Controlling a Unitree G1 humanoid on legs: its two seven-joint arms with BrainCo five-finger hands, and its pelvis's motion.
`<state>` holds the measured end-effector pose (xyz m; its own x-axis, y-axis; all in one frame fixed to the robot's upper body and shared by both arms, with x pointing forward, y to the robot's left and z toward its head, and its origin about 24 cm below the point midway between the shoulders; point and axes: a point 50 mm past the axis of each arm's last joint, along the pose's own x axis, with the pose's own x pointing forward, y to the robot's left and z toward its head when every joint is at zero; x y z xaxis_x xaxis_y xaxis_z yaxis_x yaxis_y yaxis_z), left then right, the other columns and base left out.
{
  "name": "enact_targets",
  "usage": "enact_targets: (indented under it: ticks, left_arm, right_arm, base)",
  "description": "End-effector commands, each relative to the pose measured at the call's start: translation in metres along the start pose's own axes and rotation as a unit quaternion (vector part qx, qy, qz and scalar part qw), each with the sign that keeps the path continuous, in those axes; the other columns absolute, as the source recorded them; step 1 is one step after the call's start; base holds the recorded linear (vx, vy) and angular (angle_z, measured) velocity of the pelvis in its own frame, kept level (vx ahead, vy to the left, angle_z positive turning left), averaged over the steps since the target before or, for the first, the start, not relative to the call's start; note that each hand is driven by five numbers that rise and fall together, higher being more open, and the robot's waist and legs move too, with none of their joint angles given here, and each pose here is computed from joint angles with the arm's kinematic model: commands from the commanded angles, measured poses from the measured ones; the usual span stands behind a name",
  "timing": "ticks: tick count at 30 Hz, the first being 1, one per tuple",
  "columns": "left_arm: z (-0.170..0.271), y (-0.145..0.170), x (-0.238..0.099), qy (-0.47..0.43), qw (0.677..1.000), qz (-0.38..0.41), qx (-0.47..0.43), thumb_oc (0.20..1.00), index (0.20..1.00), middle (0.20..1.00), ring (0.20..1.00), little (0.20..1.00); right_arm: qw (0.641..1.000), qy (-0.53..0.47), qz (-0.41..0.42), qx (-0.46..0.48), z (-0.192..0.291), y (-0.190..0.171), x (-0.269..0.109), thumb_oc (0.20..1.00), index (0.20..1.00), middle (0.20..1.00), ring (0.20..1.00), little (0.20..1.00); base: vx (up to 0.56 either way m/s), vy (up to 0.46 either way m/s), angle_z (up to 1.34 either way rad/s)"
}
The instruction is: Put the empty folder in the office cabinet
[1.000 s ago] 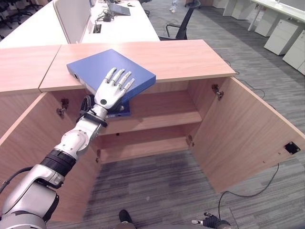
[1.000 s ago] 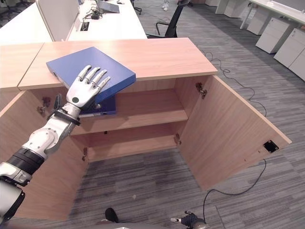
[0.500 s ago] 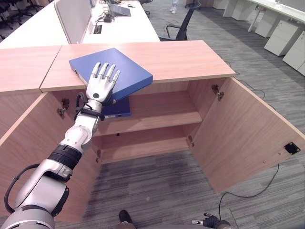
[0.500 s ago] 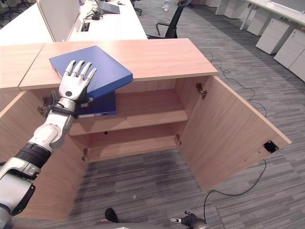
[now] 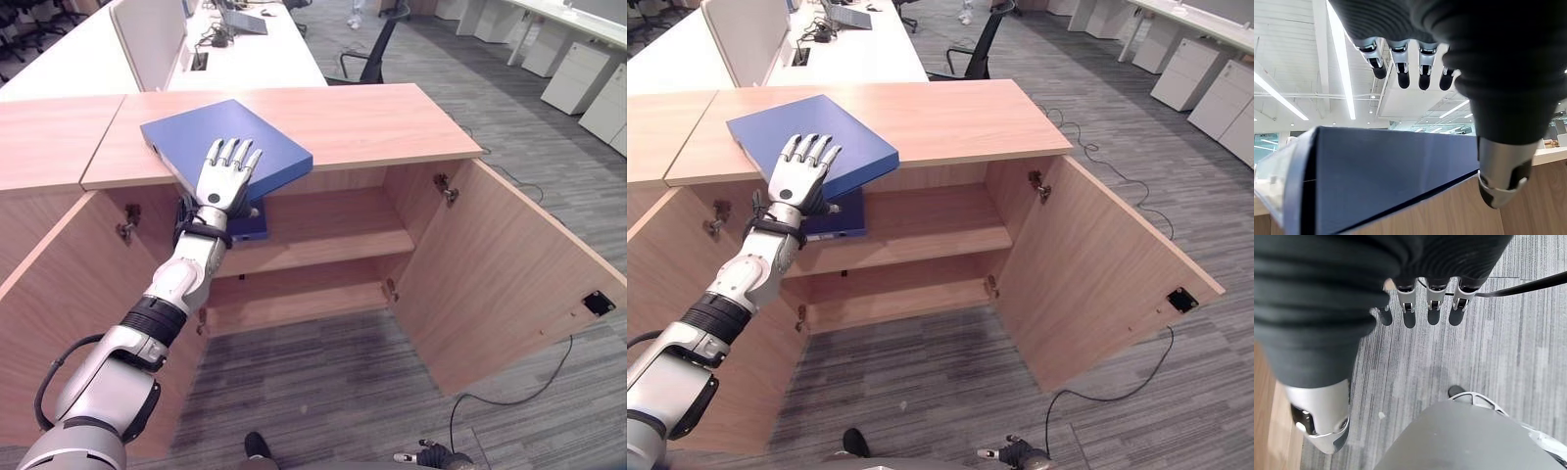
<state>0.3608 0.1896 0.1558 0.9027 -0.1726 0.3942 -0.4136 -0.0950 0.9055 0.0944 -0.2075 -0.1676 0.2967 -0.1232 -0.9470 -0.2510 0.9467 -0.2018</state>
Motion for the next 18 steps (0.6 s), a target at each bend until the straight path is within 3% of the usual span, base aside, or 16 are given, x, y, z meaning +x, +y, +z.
enact_targets:
  ticks: [1,8,18]
  left_arm:
    - [-0.009,0.020,0.023,0.028,0.999,0.034,-0.014,1.000,1.000,1.000,1.000,1.000]
    - [-0.014,0.013,0.022,0.044,0.999,0.014,-0.001,1.000,1.000,1.000,1.000,1.000]
    - [-0.040,0.002,0.027,0.077,0.991,-0.045,0.103,1.000,1.000,1.000,1.000,1.000]
  right_arm:
    - [1.000,-0.008,-0.008,0.001,0.007,-0.006,0.000,1.000,1.000,1.000,1.000,1.000]
    - [1.000,-0.002,-0.010,-0.002,0.002,-0.009,0.000,1.000,1.000,1.000,1.000,1.000]
    - [1.000,-0.014,-0.006,-0.022,0.005,-0.011,0.000,1.000,1.000,1.000,1.000,1.000]
  base:
    - [0.00,0.000,0.00]
    - [0.00,0.000,0.00]
    - [0.00,0.000,0.00]
